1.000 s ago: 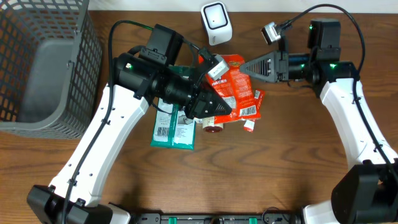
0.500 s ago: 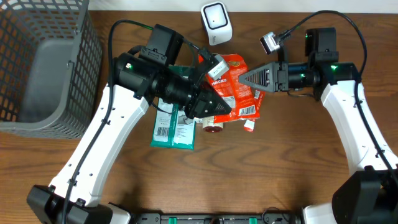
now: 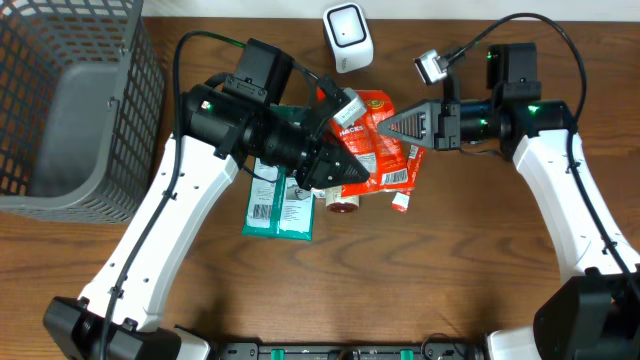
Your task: Scan the item barcode
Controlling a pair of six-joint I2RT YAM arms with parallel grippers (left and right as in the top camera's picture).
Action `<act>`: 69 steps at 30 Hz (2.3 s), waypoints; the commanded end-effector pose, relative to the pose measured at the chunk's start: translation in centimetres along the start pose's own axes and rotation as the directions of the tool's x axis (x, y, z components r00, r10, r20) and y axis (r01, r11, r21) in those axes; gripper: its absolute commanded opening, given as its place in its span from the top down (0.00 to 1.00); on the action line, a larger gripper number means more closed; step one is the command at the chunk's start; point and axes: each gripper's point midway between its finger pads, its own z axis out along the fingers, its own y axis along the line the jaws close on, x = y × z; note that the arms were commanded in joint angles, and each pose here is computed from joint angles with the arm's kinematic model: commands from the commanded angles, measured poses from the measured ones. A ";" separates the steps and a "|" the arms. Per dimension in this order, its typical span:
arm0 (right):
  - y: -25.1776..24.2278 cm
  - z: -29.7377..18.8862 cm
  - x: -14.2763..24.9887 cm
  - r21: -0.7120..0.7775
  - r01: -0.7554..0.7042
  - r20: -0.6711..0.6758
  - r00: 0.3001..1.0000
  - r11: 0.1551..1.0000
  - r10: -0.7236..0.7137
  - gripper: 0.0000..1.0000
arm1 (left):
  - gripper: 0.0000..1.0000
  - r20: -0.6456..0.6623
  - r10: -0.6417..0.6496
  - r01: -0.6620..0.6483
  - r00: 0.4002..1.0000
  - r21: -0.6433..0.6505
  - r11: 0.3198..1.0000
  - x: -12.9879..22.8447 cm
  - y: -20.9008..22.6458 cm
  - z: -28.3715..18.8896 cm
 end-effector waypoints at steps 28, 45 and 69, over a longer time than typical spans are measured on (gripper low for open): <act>-0.1 -1.9 0.4 0.059 0.046 0.042 0.998 0.997 -0.048 0.64 | 0.92 0.014 -0.019 0.019 1.000 -0.045 0.999 0.0 1.4 -1.1; -1.1 -1.0 0.4 0.115 0.095 0.008 0.995 0.989 -0.096 0.78 | 0.92 -0.010 0.018 -0.018 1.000 0.053 0.998 0.2 -1.2 0.4; -4.3 -5.1 1.9 0.315 -0.064 0.060 0.997 0.947 0.048 0.68 | 0.92 -0.004 0.051 -0.051 0.999 -0.015 0.999 -0.2 0.1 0.5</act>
